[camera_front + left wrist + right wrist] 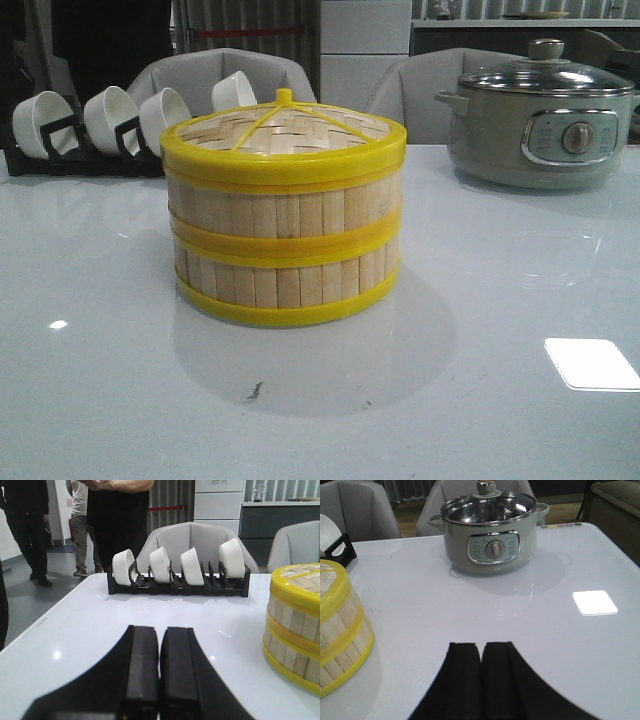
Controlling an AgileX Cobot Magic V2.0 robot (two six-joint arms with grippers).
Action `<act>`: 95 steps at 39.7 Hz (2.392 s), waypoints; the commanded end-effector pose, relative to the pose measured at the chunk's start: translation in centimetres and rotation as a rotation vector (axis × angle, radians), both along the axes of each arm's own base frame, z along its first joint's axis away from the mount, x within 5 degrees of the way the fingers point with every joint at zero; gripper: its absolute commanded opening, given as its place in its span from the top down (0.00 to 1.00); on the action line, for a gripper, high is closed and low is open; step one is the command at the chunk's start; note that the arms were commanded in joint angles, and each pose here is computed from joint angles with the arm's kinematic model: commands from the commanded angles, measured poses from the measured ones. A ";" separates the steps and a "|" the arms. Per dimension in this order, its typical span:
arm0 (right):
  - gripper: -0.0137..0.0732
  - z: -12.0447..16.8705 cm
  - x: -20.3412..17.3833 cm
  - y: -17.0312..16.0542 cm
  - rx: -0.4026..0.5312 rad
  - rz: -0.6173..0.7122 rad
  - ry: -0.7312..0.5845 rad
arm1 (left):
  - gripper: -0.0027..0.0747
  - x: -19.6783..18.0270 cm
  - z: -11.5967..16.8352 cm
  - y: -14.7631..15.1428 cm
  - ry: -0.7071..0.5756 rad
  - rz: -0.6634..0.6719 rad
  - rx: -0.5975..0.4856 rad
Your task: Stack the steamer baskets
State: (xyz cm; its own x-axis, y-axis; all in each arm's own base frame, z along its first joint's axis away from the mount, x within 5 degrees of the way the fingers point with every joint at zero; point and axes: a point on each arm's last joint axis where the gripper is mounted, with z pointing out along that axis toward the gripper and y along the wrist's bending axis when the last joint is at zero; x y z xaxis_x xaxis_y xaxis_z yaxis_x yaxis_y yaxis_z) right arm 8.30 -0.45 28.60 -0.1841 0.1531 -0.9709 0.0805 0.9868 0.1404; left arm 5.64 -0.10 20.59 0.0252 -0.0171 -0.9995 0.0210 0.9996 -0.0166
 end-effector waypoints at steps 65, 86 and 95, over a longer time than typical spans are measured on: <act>0.78 -7.8 -2.9 0.6 -0.038 0.081 -0.279 | 0.84 -0.2 0.9 -0.1 -0.103 -0.007 -0.013; 0.78 -7.6 -2.9 0.6 -0.070 0.083 -0.305 | 0.84 -0.2 0.9 -0.1 -0.103 -0.007 -0.013; 0.78 -7.6 -2.9 0.6 -0.070 0.083 -0.303 | 0.84 -0.2 0.9 -0.1 -0.103 -0.007 -0.013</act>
